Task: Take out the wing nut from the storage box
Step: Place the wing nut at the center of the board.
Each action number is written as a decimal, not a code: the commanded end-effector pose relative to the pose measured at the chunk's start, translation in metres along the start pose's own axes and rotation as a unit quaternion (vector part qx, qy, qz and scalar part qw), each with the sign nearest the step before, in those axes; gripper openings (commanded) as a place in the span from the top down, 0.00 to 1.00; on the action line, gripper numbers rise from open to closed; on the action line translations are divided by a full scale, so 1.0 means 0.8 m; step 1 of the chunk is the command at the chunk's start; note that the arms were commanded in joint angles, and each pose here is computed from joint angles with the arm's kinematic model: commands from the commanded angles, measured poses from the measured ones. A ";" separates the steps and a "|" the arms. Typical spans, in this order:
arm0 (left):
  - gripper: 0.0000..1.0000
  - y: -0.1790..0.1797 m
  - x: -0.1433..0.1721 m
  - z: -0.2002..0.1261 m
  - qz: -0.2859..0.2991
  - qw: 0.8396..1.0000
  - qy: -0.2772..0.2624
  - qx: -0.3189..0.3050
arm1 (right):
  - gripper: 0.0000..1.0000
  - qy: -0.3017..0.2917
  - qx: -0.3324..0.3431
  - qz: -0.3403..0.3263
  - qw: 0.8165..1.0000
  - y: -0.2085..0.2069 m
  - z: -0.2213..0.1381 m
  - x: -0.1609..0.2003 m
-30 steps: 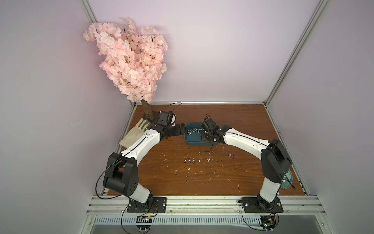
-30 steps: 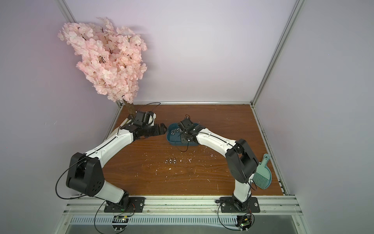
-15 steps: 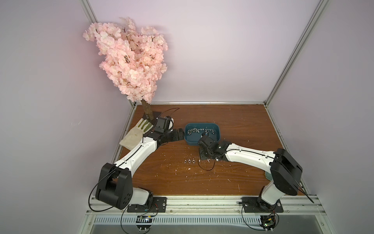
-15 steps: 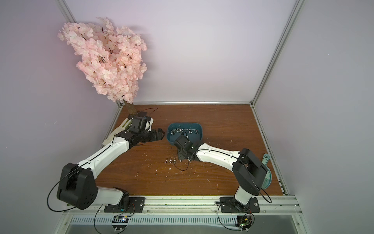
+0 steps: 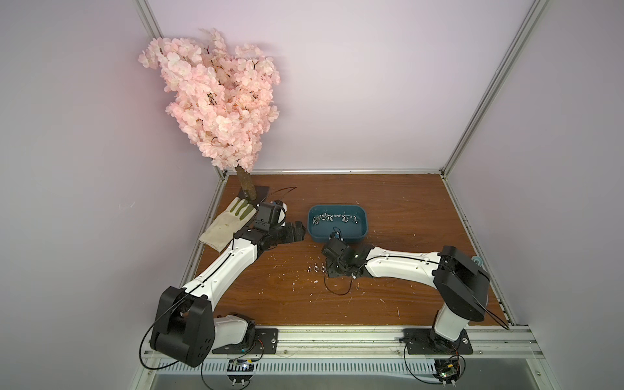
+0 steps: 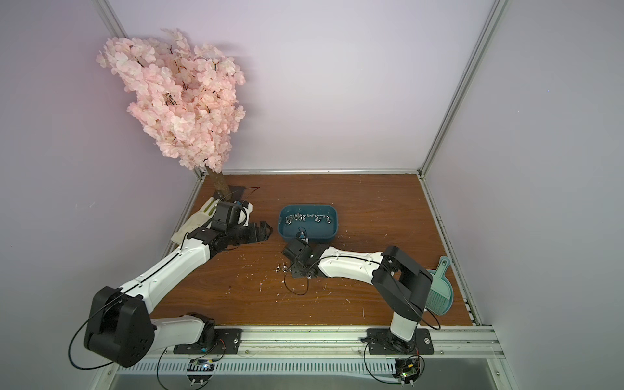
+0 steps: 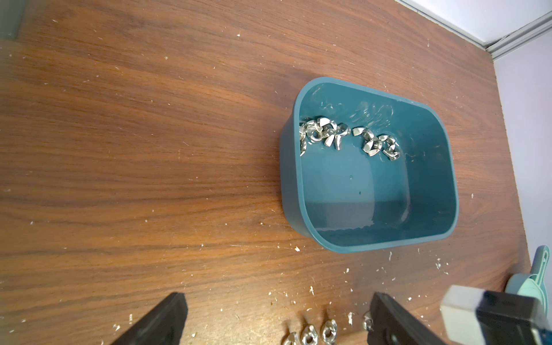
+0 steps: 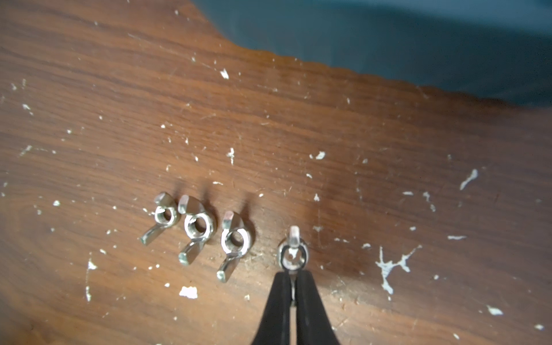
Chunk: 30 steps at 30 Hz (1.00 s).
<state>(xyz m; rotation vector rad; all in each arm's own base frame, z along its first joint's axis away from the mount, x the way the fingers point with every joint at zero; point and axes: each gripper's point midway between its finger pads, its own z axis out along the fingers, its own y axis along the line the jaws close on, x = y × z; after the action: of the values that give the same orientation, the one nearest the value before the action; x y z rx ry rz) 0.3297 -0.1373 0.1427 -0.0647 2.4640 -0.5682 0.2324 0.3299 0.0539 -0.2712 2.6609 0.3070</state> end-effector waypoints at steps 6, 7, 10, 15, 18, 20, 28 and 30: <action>0.00 0.009 0.003 -0.007 -0.008 1.000 -0.012 -0.005 | 0.99 0.012 -0.009 -0.002 1.000 0.012 0.007 0.006; 0.00 0.010 0.004 -0.007 -0.009 1.000 -0.012 -0.005 | 0.99 0.013 -0.009 -0.002 1.000 0.012 0.008 0.007; 0.00 0.010 0.005 -0.009 -0.008 1.000 -0.014 -0.006 | 0.99 0.020 -0.007 -0.003 1.000 0.011 0.011 0.011; 0.00 0.011 0.007 -0.010 -0.009 1.000 -0.013 -0.005 | 0.99 0.025 -0.007 -0.005 1.000 0.012 0.013 0.013; 0.00 0.011 0.007 -0.010 -0.010 1.000 -0.014 -0.005 | 0.98 0.025 -0.007 -0.012 1.000 0.016 0.013 0.013; 0.00 0.011 0.007 -0.010 -0.010 1.000 -0.015 -0.005 | 0.98 0.025 -0.006 -0.016 1.000 0.019 0.014 0.013; 0.00 0.011 0.008 -0.011 -0.009 1.000 -0.014 -0.005 | 0.97 0.034 -0.005 -0.025 0.999 0.025 0.019 0.016; 0.00 0.011 0.009 -0.011 -0.010 1.000 -0.013 -0.005 | 0.97 0.035 -0.004 -0.023 0.999 0.025 0.020 0.017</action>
<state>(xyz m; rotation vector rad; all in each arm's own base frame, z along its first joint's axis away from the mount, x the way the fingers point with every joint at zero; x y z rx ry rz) 0.3189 -0.1339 0.1392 -0.0766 2.4619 -0.5728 0.2238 0.3478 0.0329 -0.3378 2.7120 0.2964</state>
